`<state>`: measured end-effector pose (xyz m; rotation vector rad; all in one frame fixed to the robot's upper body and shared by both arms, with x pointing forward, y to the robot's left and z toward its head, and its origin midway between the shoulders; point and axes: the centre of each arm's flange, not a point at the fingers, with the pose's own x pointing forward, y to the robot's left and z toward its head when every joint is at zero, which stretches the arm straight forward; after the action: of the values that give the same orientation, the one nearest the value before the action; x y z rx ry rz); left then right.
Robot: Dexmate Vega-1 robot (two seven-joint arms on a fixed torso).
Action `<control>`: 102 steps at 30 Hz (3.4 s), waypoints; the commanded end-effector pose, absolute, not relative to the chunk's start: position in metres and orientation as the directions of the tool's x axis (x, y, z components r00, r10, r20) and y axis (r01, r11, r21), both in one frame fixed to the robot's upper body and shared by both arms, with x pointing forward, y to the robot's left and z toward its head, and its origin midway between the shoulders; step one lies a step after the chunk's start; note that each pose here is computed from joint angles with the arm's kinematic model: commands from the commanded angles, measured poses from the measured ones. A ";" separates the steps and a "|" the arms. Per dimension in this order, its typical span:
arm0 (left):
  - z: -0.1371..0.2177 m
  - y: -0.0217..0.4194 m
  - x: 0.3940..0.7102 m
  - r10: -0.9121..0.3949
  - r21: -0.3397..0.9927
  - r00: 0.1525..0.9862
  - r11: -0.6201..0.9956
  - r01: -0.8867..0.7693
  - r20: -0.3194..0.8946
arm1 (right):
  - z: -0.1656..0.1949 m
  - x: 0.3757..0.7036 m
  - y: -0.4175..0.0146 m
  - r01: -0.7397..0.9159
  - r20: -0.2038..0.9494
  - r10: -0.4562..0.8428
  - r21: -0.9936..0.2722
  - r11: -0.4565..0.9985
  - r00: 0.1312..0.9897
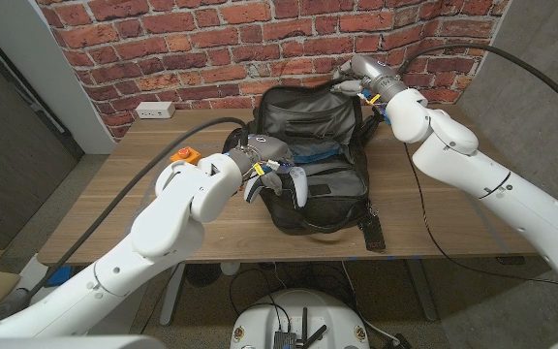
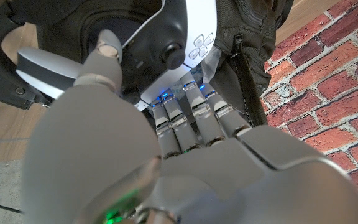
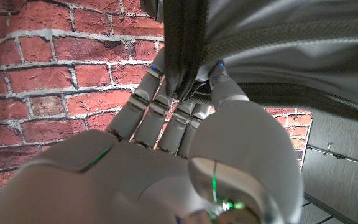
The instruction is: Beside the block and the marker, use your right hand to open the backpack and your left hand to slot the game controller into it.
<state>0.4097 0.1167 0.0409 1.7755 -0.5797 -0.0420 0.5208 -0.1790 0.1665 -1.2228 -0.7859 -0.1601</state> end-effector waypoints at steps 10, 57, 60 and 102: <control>0.051 0.094 0.409 -0.421 0.905 0.856 -0.159 -0.395 0.300 | 0.168 0.529 -0.180 0.498 0.612 0.306 -0.781 0.376 0.729; 0.068 0.041 0.459 -0.365 0.951 0.901 -0.102 -0.290 0.236 | 0.170 0.535 -0.187 0.487 0.611 0.334 -0.784 0.385 0.718; 0.070 0.037 0.463 -0.364 0.953 0.903 -0.110 -0.284 0.227 | 0.170 0.536 -0.186 0.486 0.611 0.338 -0.784 0.387 0.716; 0.066 0.006 0.502 -0.328 0.956 0.919 -0.120 -0.269 0.218 | 0.168 0.539 -0.188 0.461 0.609 0.354 -0.781 0.420 0.710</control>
<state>0.4968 0.0120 0.0719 1.7057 -0.4392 -0.1023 0.5370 -0.1862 0.1692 -1.1810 -0.8312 -0.0905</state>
